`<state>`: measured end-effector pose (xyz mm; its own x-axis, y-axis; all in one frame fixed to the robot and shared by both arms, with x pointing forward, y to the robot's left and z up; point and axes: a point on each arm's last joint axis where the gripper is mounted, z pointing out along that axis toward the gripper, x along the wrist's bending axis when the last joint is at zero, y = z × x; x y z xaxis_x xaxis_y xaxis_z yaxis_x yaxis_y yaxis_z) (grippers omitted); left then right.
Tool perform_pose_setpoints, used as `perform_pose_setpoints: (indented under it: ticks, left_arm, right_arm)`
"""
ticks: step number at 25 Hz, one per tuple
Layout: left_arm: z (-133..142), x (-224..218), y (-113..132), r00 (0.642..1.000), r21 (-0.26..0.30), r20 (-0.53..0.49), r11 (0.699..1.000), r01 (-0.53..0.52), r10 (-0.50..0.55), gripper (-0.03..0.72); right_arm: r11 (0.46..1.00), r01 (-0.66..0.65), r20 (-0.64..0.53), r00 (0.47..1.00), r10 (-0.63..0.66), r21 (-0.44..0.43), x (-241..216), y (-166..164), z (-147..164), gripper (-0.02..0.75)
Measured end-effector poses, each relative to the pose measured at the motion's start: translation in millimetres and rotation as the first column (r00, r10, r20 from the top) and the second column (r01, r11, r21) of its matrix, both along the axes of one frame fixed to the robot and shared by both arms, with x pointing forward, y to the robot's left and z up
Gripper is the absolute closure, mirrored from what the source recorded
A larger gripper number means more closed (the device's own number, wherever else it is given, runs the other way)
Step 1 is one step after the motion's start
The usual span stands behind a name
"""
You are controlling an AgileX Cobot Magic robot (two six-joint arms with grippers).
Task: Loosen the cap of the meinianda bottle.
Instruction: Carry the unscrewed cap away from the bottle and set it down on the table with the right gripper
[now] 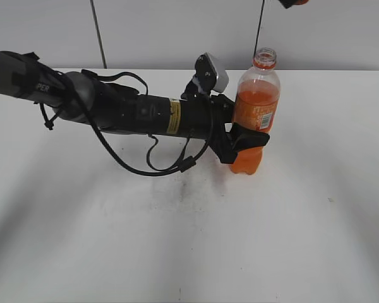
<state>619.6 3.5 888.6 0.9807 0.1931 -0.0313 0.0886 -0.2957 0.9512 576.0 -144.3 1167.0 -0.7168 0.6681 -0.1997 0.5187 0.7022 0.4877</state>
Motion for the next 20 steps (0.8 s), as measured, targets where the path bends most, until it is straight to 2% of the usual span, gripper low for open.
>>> perform_pose_setpoints:
  ticks: [3,8,12,20]
  left_arm:
    - [0.0,0.0,0.0,1.000,0.000,0.000,1.000,0.000,0.000,0.268]
    - [-0.1,0.0,0.0,1.000,0.001,0.000,1.000,0.000,0.000,0.268]
    - [0.7,0.0,0.1,1.000,0.001,0.002,1.000,0.000,0.000,0.268]
    - [0.5,0.3,0.2,1.000,0.003,0.002,1.000,-0.004,0.004,0.269]
  right_arm:
    - [0.970,0.230,-0.036,0.973,-0.228,0.084,4.0,-21.1,5.7,0.467]
    - [0.883,0.457,-0.101,0.889,-0.447,0.105,11.5,-86.2,-5.1,0.467]
    - [0.819,0.561,-0.114,0.828,-0.550,0.122,10.7,-124.0,-45.7,0.468]
    - [0.783,0.610,-0.167,0.790,-0.590,0.118,8.9,-128.0,-167.2,0.468]
